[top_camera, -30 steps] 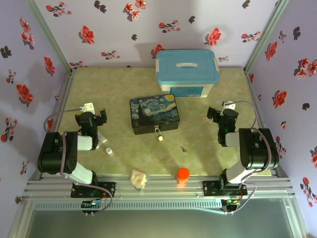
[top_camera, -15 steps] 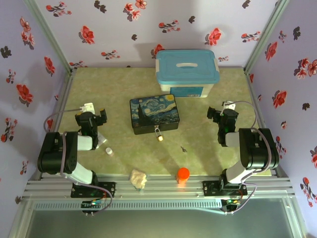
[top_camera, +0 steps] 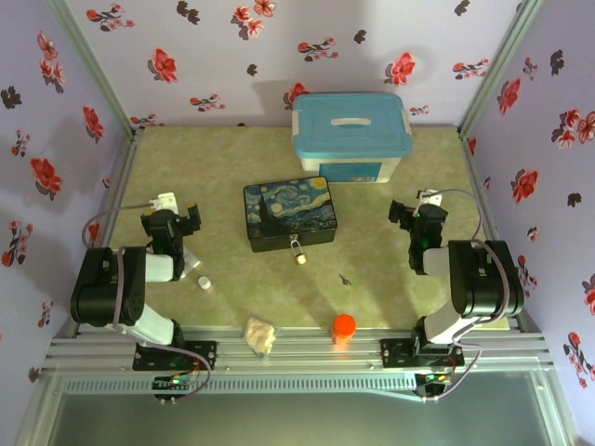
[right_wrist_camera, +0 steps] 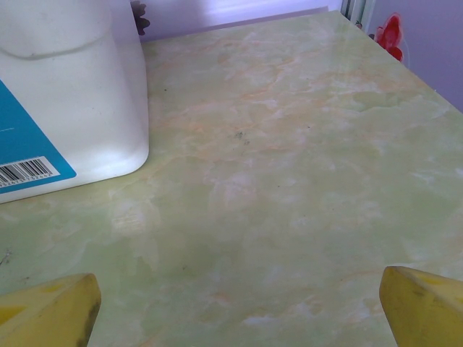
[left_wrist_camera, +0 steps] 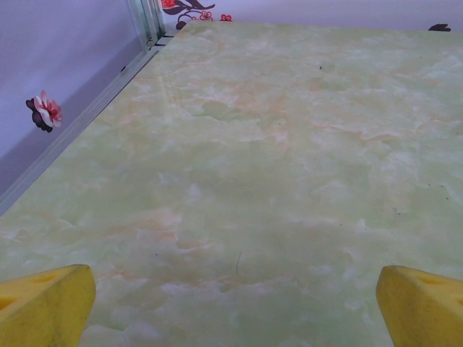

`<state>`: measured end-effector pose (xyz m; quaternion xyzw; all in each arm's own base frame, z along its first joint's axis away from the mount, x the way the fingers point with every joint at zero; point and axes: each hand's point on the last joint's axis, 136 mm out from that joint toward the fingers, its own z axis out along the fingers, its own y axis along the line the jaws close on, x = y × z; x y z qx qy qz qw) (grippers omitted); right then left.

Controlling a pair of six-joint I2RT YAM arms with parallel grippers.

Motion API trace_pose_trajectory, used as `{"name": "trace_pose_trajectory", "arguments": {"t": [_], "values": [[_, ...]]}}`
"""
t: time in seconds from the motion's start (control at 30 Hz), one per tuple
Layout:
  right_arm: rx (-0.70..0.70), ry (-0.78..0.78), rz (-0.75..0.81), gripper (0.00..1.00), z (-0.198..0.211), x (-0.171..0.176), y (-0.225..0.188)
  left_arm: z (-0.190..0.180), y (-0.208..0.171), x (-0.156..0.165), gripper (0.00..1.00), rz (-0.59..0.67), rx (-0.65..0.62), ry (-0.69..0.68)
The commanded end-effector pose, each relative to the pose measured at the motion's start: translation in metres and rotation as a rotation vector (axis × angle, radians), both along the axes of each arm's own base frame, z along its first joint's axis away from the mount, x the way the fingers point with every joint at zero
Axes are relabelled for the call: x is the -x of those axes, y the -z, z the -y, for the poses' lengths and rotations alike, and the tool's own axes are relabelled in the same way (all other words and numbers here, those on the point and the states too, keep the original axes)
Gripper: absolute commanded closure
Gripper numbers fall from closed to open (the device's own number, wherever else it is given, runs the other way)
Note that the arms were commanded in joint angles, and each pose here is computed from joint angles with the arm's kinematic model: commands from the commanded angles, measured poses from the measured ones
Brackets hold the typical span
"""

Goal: Unlock the padlock with the key

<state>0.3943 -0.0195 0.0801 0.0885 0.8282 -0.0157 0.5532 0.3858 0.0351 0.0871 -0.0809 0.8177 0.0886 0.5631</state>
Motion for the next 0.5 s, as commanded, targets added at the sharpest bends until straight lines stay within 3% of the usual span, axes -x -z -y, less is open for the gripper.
{"name": "trace_pose_trajectory", "arguments": {"t": [0.0,0.13,0.23,0.37,0.47], "values": [[0.02,-0.001,0.028,0.01,0.001,-0.002,-0.017,-0.003,-0.018,-0.004,0.0,0.056,-0.007,-0.008],[0.023,-0.027,0.008,0.01,-0.003,-0.002,-0.031,-0.006,-0.043,0.0,0.0,0.04,-0.01,-0.025],[0.012,-0.039,-0.008,0.01,-0.007,0.002,-0.046,-0.012,-0.068,0.008,0.0,0.097,0.02,-0.07],[-0.145,0.025,-0.005,0.01,-0.008,0.015,-0.075,-0.009,-0.107,0.016,0.0,0.207,0.262,-0.126],[-0.319,0.001,-0.042,0.01,-0.023,0.026,-0.085,0.023,-0.128,0.009,0.0,0.228,0.446,0.022]]}}
